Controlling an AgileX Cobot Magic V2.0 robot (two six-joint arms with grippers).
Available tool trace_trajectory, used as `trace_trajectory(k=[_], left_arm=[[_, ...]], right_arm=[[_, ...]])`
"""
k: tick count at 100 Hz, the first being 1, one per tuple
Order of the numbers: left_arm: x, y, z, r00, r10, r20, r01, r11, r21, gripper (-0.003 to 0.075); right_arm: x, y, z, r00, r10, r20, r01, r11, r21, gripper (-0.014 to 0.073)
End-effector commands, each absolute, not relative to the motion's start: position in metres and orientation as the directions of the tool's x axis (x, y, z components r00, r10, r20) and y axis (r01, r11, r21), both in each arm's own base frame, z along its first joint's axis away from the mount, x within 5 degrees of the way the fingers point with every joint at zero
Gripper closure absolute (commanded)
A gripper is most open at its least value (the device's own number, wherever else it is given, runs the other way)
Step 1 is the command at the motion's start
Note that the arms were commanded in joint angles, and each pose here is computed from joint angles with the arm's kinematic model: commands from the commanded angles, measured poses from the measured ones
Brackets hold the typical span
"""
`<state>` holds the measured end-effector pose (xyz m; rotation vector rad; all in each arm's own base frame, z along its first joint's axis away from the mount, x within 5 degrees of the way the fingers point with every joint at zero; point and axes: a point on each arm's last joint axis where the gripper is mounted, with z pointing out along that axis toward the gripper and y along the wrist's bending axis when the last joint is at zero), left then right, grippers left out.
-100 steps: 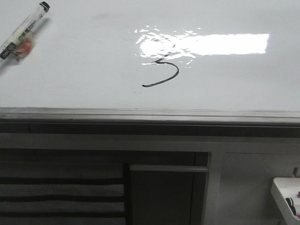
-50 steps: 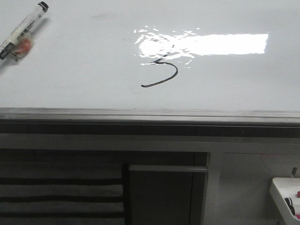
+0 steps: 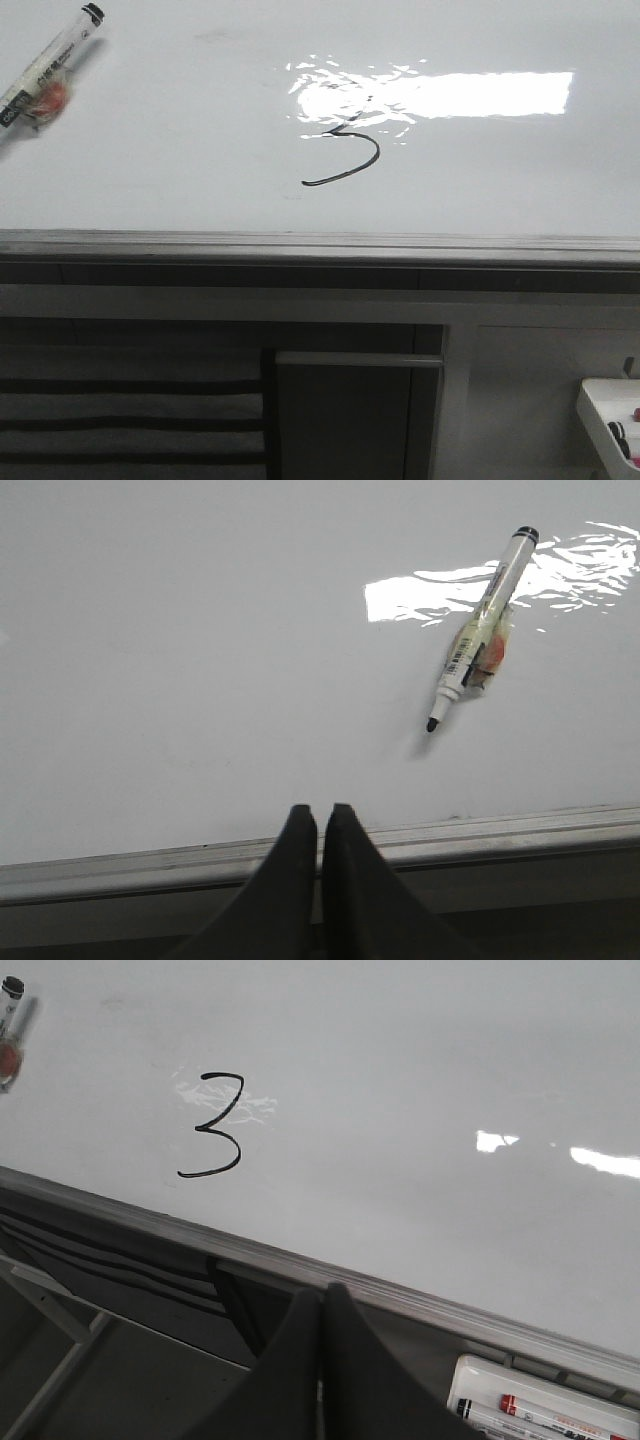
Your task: Write number 3 on whiteboard
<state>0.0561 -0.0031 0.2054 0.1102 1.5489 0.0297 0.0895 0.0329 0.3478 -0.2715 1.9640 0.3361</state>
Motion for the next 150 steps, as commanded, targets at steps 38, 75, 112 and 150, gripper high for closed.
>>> trace_trajectory(k=[38, 75, 112, 150], left_arm=[[0.053, -0.003, 0.215, 0.140, 0.067, -0.988, 0.044, 0.996, 0.074, 0.0739], [0.053, -0.003, 0.215, 0.140, 0.067, -0.988, 0.044, 0.996, 0.074, 0.0739], [0.053, -0.003, 0.215, 0.140, 0.067, -0.988, 0.044, 0.996, 0.074, 0.0739], [0.053, -0.003, 0.215, 0.140, 0.067, -0.988, 0.044, 0.996, 0.074, 0.0739]], right_arm=[[0.065, 0.027, 0.347, -0.213, 0.030, -0.977, -0.295, 0.951, 0.094, 0.0673], [0.034, 0.015, 0.265, 0.048, 0.095, -0.994, -0.185, 0.979, 0.085, 0.0673], [0.055, 0.001, 0.208, 0.097, 0.072, -0.993, -0.031, 0.997, 0.069, 0.0673], [0.055, 0.002, 0.205, 0.120, 0.123, -0.985, -0.046, 0.992, 0.118, 0.0673]])
